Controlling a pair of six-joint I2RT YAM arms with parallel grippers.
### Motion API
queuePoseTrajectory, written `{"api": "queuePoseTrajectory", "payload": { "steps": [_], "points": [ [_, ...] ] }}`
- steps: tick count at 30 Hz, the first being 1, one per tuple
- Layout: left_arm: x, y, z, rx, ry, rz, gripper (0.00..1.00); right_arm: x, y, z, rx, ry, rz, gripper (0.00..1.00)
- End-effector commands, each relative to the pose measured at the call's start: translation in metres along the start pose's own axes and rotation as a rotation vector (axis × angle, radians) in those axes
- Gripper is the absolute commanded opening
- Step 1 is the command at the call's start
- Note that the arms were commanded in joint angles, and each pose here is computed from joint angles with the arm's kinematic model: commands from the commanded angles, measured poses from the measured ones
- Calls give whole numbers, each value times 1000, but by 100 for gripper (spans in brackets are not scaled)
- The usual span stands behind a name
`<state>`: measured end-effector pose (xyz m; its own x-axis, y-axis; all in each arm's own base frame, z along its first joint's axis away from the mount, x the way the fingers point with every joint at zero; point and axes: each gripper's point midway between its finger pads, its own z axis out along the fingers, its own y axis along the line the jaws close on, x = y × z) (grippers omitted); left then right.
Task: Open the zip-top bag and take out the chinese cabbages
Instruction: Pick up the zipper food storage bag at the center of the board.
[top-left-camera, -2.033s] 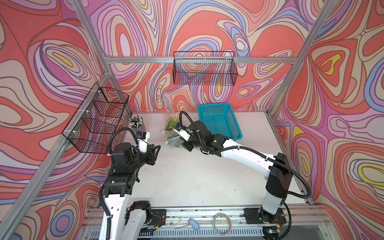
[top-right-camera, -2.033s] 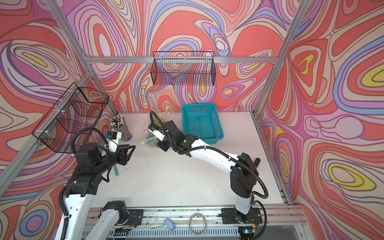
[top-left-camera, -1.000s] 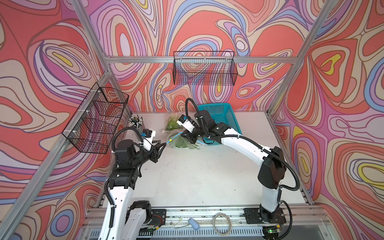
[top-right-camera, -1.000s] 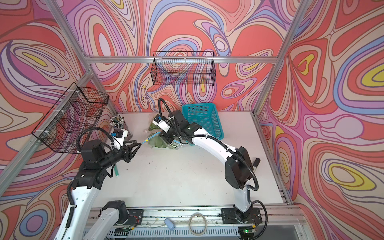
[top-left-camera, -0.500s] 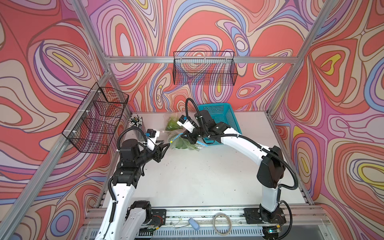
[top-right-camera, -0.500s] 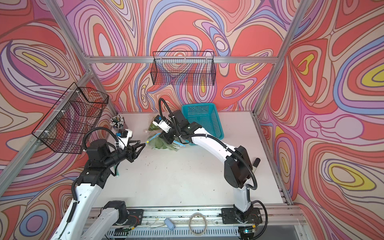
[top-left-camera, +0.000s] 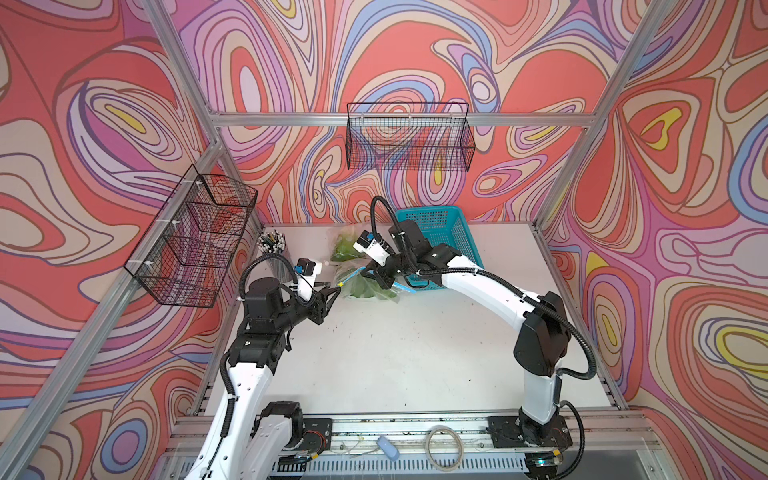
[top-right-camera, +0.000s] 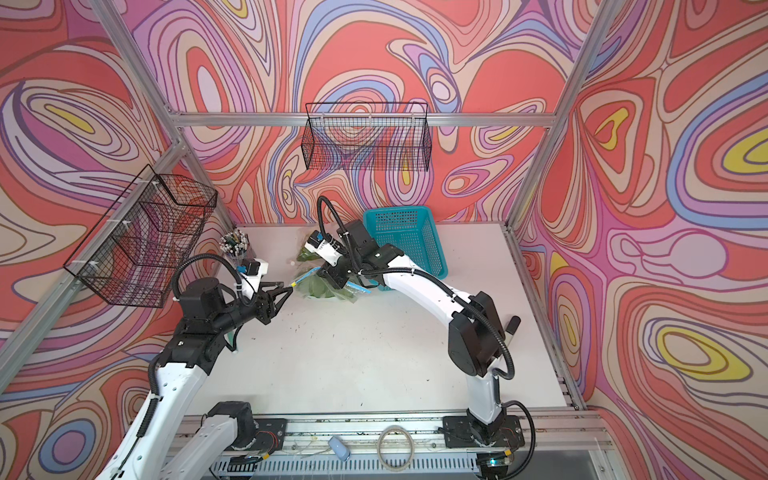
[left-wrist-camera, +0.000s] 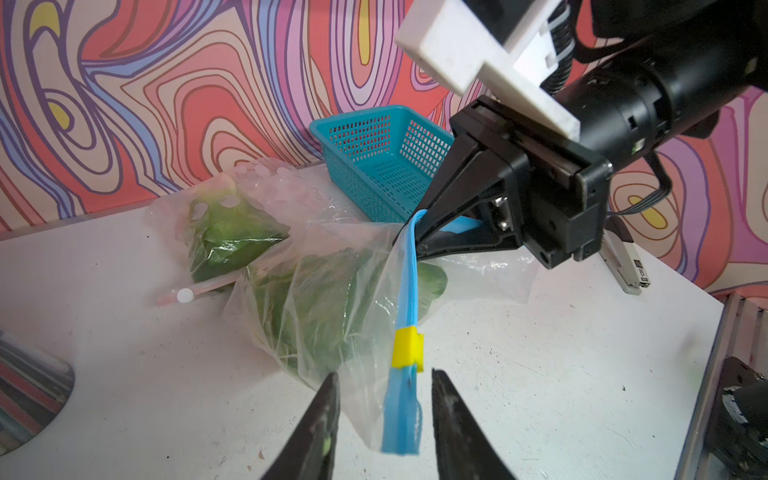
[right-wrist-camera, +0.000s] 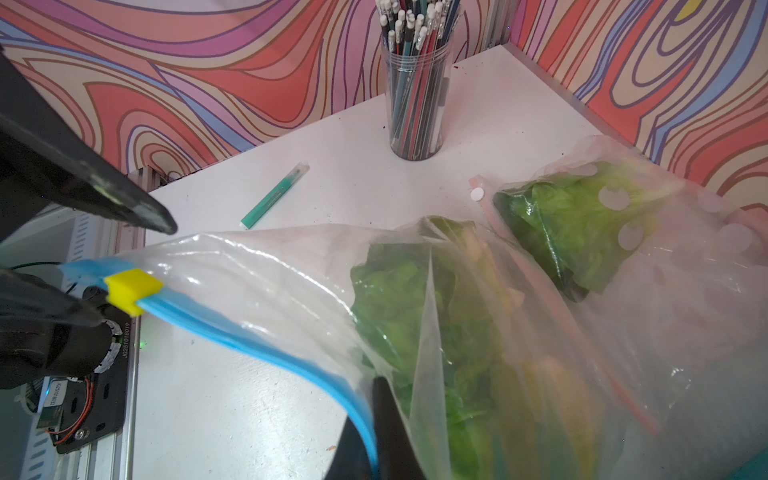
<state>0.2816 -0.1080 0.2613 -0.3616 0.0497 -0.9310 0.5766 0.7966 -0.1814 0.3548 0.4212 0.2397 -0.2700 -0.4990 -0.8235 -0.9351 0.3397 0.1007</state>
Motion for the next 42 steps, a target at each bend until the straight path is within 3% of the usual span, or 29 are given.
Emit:
{"api": "queuePoseTrajectory", "payload": {
  "steps": [1,9,18,21,36,39,42],
  "points": [
    [0,-1,2,-1,-10,24,36,-8,-4,-3,-7,-20,0,0],
    [-2,1,1,-17,-24,22,21,-6,-5,-3,-10,-18,6,0],
    [-5,0,0,-16,-39,25,17,-2,-4,-1,-21,-7,15,0],
    [-6,1,-2,-23,-47,30,11,0,-4,0,-24,0,19,0],
    [-8,-3,-3,-8,-64,33,12,2,-1,1,-42,8,29,0],
    [-8,-4,-3,0,-67,33,2,3,-1,0,-43,8,30,0],
    [-10,-6,-4,2,-74,33,0,4,-2,1,-39,12,37,0]
  ]
}}
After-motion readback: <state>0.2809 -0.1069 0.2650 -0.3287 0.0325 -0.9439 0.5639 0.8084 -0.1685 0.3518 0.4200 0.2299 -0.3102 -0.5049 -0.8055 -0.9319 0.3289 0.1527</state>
